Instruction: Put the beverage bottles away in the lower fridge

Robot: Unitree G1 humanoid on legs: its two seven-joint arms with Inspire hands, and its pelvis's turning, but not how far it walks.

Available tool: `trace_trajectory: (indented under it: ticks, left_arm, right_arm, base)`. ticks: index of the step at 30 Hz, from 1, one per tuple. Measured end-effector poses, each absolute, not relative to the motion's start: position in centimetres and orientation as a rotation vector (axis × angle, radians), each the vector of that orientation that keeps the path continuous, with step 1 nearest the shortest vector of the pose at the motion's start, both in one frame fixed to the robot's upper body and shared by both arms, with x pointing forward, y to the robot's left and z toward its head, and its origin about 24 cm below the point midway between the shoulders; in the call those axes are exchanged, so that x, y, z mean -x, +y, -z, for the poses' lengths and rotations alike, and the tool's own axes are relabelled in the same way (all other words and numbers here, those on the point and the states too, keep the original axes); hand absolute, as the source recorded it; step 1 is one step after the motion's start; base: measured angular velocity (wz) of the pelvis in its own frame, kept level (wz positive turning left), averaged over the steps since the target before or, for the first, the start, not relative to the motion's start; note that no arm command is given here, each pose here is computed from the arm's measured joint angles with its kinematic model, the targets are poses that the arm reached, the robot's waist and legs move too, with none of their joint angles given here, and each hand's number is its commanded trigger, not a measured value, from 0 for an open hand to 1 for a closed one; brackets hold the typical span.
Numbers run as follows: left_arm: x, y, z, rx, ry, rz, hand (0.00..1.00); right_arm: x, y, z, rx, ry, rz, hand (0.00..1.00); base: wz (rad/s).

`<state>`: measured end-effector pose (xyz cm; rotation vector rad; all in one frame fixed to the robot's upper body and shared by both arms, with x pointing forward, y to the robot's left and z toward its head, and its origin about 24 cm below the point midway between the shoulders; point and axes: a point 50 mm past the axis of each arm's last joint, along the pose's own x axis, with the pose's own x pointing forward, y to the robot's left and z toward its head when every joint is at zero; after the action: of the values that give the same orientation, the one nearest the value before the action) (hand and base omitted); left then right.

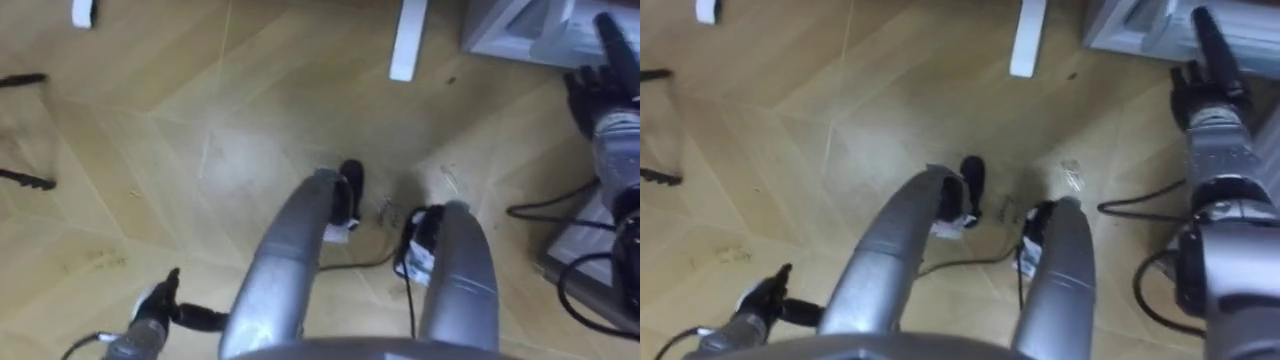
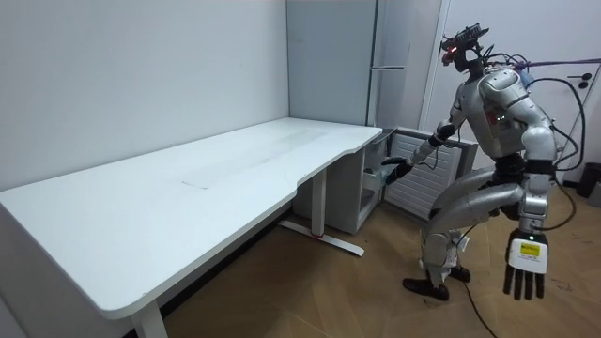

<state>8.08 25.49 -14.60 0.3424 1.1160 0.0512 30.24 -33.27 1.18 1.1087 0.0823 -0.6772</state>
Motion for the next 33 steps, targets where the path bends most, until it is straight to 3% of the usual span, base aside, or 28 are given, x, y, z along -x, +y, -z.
trace_trajectory:
  ticks: [19,33]
  left_arm:
    - [-7.6,27.2,13.7,-0.368,1.094,-0.111,0.0]
    - [-0.9,30.5,12.8,-0.436,1.192,-0.256,0.0]
  right_arm:
    - [-33.2,-33.1,-6.0,-1.049,0.094,0.813,0.0]
    - [-35.6,-29.7,-11.4,-0.946,0.139,0.851,0.0]
  base:
    - [0.09]
    - [0.04]
